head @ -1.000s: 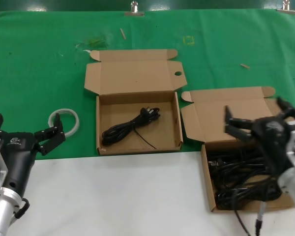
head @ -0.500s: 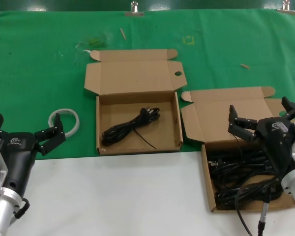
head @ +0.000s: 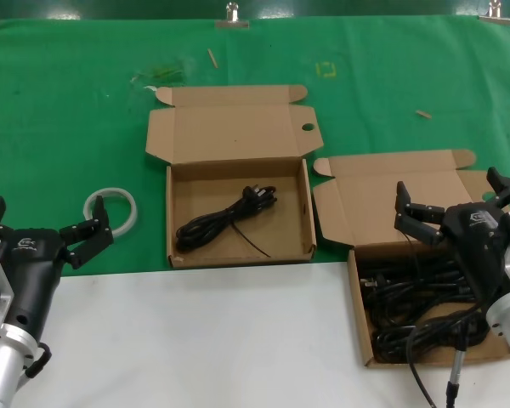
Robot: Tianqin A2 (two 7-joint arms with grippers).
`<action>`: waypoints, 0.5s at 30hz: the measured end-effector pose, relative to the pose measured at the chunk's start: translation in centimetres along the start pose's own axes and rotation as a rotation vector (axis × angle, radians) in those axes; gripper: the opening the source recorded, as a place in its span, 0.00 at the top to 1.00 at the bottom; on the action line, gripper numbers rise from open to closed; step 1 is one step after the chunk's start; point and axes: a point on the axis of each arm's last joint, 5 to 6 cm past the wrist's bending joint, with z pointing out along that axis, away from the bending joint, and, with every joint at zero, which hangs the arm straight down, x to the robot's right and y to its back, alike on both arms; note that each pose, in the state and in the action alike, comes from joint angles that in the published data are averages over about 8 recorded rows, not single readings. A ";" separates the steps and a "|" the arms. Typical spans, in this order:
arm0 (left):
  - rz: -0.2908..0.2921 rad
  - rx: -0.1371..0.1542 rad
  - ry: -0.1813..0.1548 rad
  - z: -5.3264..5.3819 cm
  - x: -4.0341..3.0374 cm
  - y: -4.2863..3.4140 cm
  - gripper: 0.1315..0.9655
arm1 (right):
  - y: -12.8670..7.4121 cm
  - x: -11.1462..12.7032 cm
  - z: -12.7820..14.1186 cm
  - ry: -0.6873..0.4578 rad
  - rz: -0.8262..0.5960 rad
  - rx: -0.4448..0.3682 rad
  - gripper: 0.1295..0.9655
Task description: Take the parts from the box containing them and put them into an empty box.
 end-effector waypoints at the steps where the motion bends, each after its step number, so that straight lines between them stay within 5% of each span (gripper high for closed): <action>1: 0.000 0.000 0.000 0.0 0.00 0.00 0.00 | 0.0 0.0 0.0 0.000 0.000 0.000 0.00; 15: 0.000 0.000 0.000 0.0 0.00 0.00 0.00 | 0.0 0.0 0.0 0.000 0.000 0.000 0.00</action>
